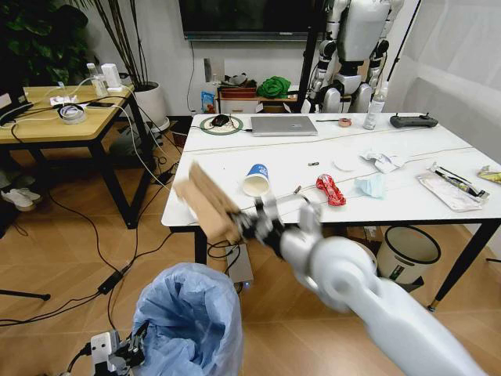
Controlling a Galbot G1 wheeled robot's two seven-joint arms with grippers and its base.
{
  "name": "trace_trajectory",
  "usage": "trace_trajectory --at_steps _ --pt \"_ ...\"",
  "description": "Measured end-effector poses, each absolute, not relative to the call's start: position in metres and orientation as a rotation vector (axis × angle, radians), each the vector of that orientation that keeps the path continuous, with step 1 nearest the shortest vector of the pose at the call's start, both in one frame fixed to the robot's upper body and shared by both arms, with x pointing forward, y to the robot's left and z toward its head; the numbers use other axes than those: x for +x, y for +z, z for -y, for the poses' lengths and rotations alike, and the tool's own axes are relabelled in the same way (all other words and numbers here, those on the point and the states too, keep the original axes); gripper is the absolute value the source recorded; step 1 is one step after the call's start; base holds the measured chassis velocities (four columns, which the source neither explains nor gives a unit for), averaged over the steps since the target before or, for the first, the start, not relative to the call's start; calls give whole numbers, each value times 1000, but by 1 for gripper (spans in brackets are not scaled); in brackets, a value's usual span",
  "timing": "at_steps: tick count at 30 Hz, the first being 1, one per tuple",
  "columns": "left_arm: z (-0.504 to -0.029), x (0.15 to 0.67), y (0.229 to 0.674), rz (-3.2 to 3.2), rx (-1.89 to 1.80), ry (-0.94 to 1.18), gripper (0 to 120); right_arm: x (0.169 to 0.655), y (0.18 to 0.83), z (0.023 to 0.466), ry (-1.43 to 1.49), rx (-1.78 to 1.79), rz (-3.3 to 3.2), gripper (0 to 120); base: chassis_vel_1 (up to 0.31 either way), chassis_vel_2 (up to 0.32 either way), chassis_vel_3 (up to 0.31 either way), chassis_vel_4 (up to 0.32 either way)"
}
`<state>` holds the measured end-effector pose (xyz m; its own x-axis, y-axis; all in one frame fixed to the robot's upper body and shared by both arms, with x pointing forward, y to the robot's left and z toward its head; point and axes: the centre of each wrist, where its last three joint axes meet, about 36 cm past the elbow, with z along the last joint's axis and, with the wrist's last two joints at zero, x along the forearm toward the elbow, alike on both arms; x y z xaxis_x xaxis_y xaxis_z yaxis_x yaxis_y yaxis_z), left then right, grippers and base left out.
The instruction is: Pick up the trash bin and place the trash from the table into it.
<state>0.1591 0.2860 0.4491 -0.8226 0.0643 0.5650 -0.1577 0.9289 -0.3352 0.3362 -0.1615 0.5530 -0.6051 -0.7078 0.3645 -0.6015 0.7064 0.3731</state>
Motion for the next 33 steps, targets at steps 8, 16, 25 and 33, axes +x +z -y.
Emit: trace_trajectory --at_steps 8,16,25,33 --pt "-284 166 460 2447 117 525 0 289 575 177 -278 1076 2353 1 0 0 0 0" --pt "-275 165 470 2301 195 568 0 287 573 185 -287 1056 2295 1 0 0 0 0" --pt "-274 169 477 2299 249 521 0 275 554 185 -339 1046 2119 1 0 0 0 0" --pt "-276 176 476 2361 222 550 0 276 554 182 -388 1083 2110 1 0 0 0 0"
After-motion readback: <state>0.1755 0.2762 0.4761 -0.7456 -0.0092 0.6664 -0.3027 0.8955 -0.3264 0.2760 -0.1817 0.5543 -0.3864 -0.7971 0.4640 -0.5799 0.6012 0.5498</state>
